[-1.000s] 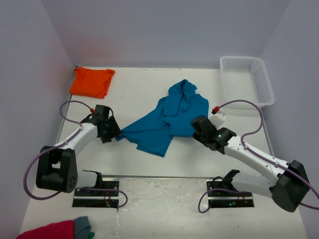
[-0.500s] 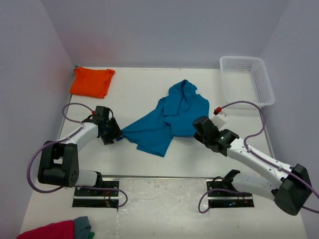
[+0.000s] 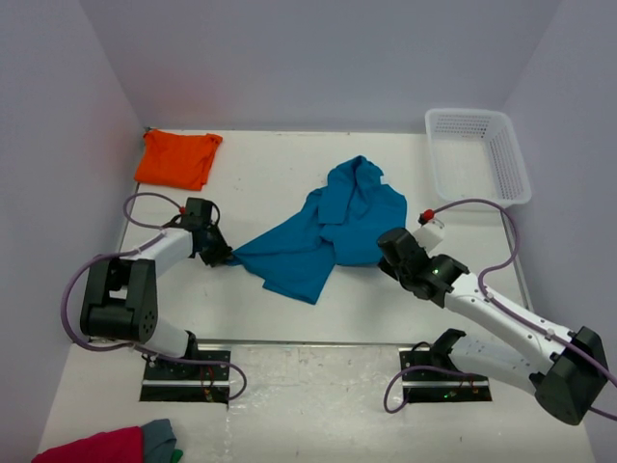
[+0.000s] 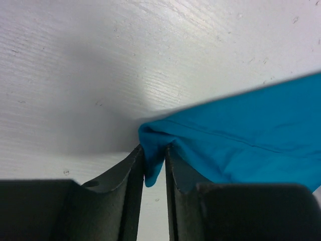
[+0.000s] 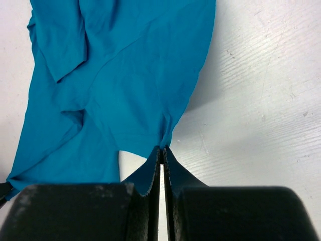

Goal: Fold and stack the t-shirts
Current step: Flatten out the tshirt

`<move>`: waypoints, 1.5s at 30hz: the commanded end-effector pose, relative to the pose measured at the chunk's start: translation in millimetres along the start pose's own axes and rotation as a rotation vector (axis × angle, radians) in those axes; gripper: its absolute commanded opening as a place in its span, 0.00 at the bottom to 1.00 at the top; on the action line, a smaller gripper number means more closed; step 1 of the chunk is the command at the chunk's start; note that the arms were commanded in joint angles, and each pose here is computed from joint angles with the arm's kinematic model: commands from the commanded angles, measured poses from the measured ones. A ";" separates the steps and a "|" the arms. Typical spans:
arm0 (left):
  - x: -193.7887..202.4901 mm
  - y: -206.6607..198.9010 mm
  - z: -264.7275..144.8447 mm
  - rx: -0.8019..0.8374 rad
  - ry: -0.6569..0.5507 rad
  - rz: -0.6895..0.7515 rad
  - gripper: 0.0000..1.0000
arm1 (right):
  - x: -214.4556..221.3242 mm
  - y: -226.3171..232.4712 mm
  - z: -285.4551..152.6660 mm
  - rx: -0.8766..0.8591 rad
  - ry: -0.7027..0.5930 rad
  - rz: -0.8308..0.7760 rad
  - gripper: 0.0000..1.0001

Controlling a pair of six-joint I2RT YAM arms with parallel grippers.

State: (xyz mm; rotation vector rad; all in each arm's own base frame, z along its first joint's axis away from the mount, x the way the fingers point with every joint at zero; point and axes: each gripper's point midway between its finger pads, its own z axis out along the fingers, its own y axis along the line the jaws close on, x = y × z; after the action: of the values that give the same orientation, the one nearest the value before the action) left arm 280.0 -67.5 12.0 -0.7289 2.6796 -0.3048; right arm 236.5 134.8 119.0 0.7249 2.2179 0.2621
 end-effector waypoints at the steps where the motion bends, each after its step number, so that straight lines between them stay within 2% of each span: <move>1: 22.2 35.2 16.9 -0.131 0.069 0.008 0.24 | -11.6 -1.4 -2.8 0.002 -0.059 0.031 0.00; 3: 23.3 34.6 18.0 -0.128 0.073 0.009 0.20 | -10.3 -2.0 -1.5 0.007 -0.055 0.029 0.00; 6: 23.6 31.7 15.9 -0.112 0.075 0.010 0.00 | -5.7 -2.0 1.3 0.017 -0.039 0.018 0.00; 11: 16.9 26.1 -0.3 -0.090 0.043 0.017 0.00 | -9.4 2.4 1.5 0.013 -0.048 0.004 0.00; 15: -3.1 13.4 -39.1 -0.037 -0.070 0.062 0.00 | -24.0 9.0 -0.6 0.030 -0.086 -0.052 0.00; 21: -46.9 -7.0 -123.7 0.040 -0.342 0.157 0.00 | -101.7 44.4 -19.8 0.031 -0.227 -0.190 0.00; 27: -92.4 -24.7 -206.6 0.056 -0.571 0.202 0.00 | -208.5 94.1 -42.3 0.007 -0.352 -0.350 0.00; 28: -97.9 -25.6 -215.1 0.050 -0.596 0.204 0.00 | -238.1 108.9 -65.3 -0.020 -0.409 -0.356 0.00; 30: -113.1 -36.3 -238.3 0.068 -0.660 0.234 0.00 | -265.5 112.4 -71.4 0.017 -0.437 -0.420 0.00; 31: -118.9 -37.0 -246.0 0.059 -0.681 0.230 0.00 | -299.5 122.0 -99.2 -0.003 -0.508 -0.381 0.00; 33: -134.0 -44.1 -267.6 0.056 -0.739 0.255 0.00 | -321.6 121.9 -116.4 0.017 -0.527 -0.410 0.00; 34: -138.9 -45.0 -273.8 0.045 -0.756 0.256 0.00 | -344.1 131.2 -136.0 -0.019 -0.577 -0.386 0.00; 37: -155.3 -57.9 -301.4 0.070 -0.832 0.295 0.00 | -369.8 139.2 -169.0 -0.063 -0.656 -0.402 0.00; 43: -166.5 -100.1 -369.0 0.250 -0.994 0.444 0.00 | -367.5 150.3 -203.6 -0.209 -0.682 -0.429 0.00; 45: -162.4 -111.5 -395.4 0.326 -1.048 0.479 0.00 | -368.1 143.6 -228.2 -0.249 -0.724 -0.403 0.00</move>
State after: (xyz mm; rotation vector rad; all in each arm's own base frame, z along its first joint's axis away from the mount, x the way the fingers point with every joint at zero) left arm 321.1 -21.7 393.5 -0.1924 1.8270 -0.1169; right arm 350.2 51.9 544.6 0.2391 1.5832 0.0345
